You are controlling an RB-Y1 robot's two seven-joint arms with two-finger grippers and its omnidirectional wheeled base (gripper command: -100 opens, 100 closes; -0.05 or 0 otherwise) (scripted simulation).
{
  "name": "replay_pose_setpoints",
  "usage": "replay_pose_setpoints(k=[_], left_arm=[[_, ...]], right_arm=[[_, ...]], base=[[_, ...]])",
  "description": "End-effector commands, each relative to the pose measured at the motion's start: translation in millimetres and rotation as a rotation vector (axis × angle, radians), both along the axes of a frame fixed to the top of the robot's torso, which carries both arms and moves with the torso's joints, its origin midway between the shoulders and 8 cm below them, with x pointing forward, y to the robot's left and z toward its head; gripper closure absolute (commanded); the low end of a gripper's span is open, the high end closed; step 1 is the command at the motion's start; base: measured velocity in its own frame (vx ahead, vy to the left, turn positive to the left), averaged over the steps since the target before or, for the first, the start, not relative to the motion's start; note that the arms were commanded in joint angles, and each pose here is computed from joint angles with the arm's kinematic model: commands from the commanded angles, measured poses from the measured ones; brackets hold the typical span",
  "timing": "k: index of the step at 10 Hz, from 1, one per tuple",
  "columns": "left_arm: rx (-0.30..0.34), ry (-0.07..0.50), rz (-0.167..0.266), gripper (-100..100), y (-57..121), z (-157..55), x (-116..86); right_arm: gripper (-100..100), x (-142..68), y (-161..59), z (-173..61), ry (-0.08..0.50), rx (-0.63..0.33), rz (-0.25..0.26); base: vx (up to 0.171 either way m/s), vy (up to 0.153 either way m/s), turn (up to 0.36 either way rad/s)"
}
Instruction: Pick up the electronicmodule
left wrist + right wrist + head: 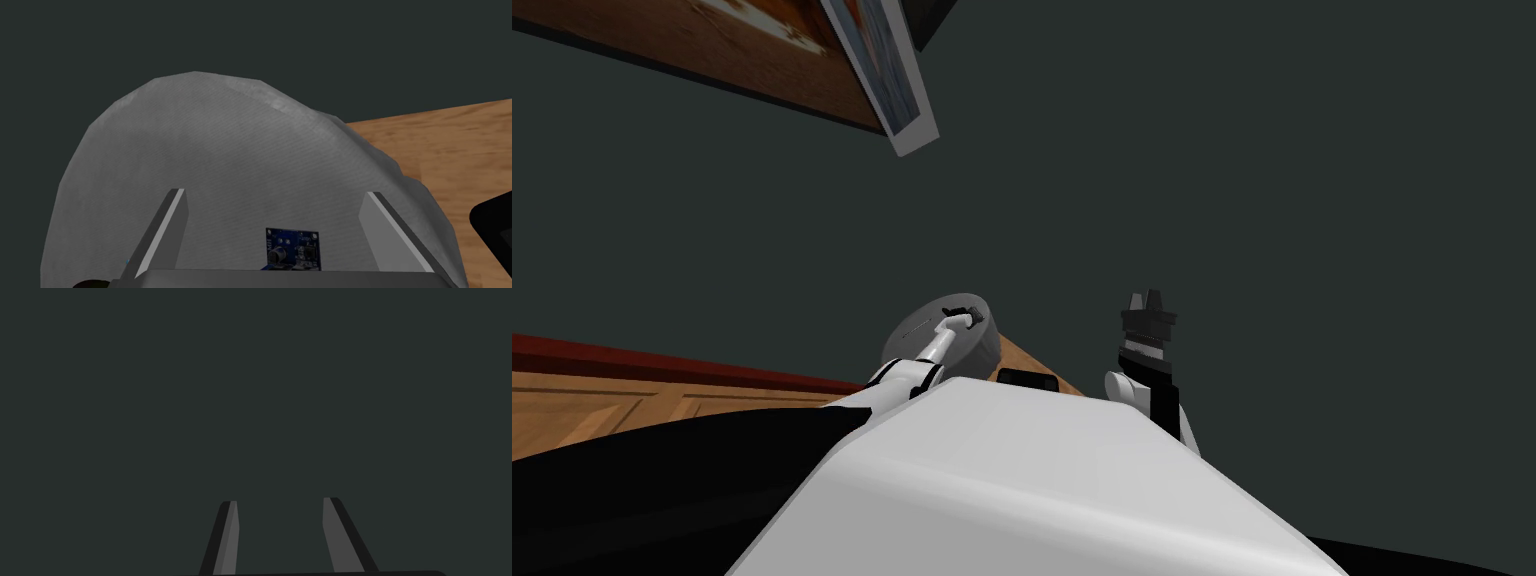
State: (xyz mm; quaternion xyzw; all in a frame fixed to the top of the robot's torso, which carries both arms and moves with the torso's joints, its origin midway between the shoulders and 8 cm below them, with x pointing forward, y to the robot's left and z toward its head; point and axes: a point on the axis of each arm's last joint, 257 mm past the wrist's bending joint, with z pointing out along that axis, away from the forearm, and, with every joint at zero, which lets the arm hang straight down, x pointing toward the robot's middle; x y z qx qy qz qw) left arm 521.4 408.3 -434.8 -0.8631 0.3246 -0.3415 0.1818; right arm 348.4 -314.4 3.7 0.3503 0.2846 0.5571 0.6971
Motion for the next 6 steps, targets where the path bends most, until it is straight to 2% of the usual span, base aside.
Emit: replay_pose_setpoints(k=[1,2,3,4,5,6], left_arm=[[-0.007,0.019,0.009,-100,2.1,-7.5,-4.7],[-0.039,0.056,0.038,-100,7.4,-10.9,-6.2],[-0.04,0.07,0.044,-100,9.5,-16.7,-11.1],[-0.07,0.094,0.068,-100,12.9,-14.5,-9.0],[-0.072,0.118,0.08,-100,16.4,-24.1,-17.7],[-0.101,0.144,0.106,-100,20.4,-23.2,-17.8]], right_arm=[[0,0.0,0.0,0.0,0.0,0.0,0.0],[0,0.0,0.0,0.0,0.0,0.0,0.0],[0,0.0,0.0,0.0,0.0,0.0,0.0],[0,0.0,0.0,0.0,0.0,0.0,0.0],[0,0.0,0.0,0.0,0.0,0.0,0.0],[0,0.0,0.0,0.0,0.0,0.0,0.0]], base=[[0.0,0.0,0.0],[0.004,-0.002,-0.034],[0.005,0.0,-0.027],[0.006,-0.001,-0.042],[0.006,0.0,-0.02],[0.006,-0.001,-0.024]])
